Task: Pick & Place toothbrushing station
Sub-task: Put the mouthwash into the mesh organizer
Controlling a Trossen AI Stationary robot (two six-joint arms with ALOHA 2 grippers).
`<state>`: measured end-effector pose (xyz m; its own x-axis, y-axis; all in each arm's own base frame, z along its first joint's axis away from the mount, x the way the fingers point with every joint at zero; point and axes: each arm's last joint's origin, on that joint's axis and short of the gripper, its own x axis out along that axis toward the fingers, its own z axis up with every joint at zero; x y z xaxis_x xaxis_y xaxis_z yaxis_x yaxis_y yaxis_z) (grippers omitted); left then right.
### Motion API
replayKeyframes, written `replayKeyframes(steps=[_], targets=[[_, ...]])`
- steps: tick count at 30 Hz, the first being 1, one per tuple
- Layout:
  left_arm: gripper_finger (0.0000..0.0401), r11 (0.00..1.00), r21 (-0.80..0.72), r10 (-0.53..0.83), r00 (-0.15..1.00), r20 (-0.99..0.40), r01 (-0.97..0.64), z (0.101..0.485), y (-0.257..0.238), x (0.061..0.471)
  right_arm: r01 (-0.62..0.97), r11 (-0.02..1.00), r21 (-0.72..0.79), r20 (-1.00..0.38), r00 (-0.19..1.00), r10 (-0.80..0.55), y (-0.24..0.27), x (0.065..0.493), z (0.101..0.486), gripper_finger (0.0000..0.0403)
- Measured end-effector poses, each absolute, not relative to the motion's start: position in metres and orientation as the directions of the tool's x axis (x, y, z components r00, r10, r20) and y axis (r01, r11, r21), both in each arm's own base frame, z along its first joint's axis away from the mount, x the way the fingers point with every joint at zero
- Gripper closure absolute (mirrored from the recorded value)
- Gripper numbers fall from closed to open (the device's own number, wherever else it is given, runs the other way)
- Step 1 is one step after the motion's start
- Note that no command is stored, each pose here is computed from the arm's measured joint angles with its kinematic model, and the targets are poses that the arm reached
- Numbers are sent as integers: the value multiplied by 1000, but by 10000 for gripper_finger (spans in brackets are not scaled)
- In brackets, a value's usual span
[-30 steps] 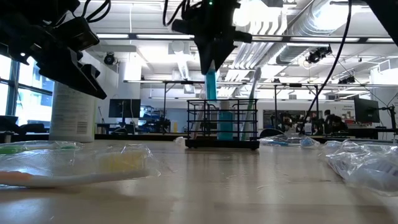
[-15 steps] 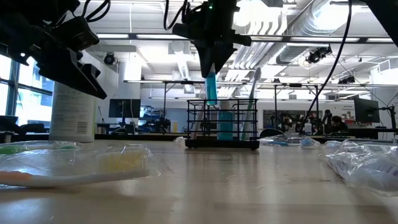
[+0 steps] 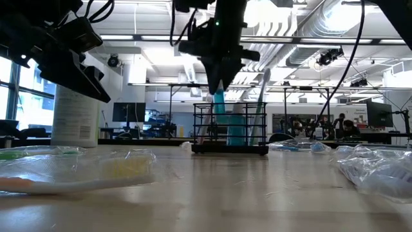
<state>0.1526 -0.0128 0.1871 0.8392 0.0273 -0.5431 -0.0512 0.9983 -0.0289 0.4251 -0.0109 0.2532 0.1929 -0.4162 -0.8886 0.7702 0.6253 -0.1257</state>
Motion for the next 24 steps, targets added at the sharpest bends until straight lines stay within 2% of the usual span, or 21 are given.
replayKeyframes(steps=[8, 24], targets=[[214, 998, -29, 27, 839, -543, -51, 187, -13, 153, 776, 623, -98, -909, 186, -374, -18, 425, 241, 315], [214, 998, -29, 27, 839, -543, -51, 187, -13, 153, 779, 623, -77, -914, 193, -356, -24, 426, 240, 315]])
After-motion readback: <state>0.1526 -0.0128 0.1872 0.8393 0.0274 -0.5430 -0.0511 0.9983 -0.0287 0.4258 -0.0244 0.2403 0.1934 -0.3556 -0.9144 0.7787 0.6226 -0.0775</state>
